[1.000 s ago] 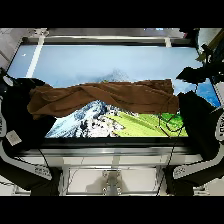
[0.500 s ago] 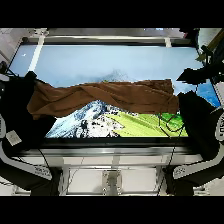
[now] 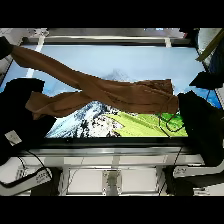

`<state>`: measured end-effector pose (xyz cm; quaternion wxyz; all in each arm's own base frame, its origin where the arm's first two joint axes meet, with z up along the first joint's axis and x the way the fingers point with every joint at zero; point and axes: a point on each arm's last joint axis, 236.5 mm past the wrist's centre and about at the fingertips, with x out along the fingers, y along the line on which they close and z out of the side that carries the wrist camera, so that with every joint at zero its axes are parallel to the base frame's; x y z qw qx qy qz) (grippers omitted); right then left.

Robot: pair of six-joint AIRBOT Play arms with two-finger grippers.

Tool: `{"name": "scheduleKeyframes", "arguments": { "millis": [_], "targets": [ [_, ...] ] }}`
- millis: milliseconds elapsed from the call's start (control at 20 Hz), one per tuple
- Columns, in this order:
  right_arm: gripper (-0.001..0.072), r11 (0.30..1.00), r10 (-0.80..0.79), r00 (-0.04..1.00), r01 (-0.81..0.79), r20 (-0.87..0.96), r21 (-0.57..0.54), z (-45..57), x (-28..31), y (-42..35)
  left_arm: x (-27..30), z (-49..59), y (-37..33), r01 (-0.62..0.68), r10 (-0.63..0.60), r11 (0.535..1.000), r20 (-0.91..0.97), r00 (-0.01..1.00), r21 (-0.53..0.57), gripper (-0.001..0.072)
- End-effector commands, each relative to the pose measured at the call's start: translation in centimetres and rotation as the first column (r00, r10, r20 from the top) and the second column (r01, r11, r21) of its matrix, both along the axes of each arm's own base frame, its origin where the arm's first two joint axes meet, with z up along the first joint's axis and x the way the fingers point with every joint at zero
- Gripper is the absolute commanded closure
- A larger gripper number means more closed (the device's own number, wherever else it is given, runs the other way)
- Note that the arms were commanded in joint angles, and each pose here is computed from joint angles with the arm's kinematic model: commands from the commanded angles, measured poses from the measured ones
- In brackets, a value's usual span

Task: Fold the clothes and pants, and hang the long-sleeved shirts on hangers.

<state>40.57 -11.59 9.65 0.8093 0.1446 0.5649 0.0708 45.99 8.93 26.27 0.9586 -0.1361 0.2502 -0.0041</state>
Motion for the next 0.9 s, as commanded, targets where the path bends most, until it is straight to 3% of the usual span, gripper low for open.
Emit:
{"name": "scheduleKeyframes", "arguments": {
  "millis": [0,200,300,650,850],
  "targets": [
    [0.0304,0.999,-0.006,1.000,0.007,-0.028,0.032,-0.6,-4.1,0.2,-10.5,-3.7,1.5,-0.051,0.094,0.983,-0.249,0.964,0.174,0.0693],
    [0.0298,0.996,-0.011,0.992,0.022,-0.122,0.086,-6.0,-8.3,1.6,-19.1,-12.5,5.8,-0.196,0.291,0.948,-0.434,0.852,0.251,0.0693],
    [0.0242,0.993,-0.027,0.990,0.043,-0.136,0.113,-8.6,-8.4,2.4,-21.0,-15.9,7.2,-0.252,0.337,0.939,-0.484,0.808,0.233,0.0693],
    [0.0242,0.984,-0.134,0.991,0.137,-0.030,0.115,-14.0,-2.8,2.3,-19.2,-16.8,9.0,-0.292,0.365,0.929,-0.443,0.819,0.226,0.0693],
    [0.0242,0.979,-0.107,0.987,0.126,-0.122,0.162,-17.6,-3.5,3.0,-19.1,-17.3,9.1,-0.290,0.361,0.931,-0.455,0.814,0.222,0.0693]
  ]
}}
